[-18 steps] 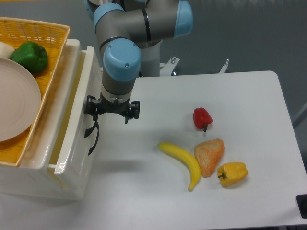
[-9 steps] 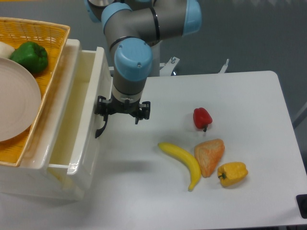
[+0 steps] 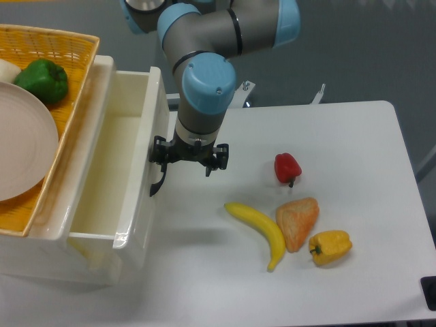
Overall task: Slide open the top white drawer
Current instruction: 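Pull the handle outward, sliding the upper drawer open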
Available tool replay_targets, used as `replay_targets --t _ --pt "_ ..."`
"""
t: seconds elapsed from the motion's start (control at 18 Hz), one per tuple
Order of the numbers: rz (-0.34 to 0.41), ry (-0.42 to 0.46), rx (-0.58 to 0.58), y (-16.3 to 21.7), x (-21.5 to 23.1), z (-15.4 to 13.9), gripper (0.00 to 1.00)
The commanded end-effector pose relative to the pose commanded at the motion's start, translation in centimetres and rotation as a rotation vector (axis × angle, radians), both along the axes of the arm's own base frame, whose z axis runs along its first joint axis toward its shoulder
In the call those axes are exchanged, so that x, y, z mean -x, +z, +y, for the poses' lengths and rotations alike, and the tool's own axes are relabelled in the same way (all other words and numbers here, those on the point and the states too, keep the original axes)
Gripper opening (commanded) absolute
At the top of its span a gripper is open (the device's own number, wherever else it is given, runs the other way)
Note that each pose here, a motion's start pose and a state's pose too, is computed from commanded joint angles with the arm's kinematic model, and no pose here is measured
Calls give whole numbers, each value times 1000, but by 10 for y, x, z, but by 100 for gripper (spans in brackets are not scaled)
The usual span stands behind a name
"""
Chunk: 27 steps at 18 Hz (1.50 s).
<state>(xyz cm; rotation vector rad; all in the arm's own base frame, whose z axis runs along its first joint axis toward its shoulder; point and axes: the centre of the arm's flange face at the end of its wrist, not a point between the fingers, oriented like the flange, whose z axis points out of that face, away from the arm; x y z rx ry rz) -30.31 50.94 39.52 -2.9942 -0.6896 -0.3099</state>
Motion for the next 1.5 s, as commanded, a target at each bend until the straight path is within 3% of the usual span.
replay_targets --t 1.5 --pt "-9 43 -24 -1 50 -29 100"
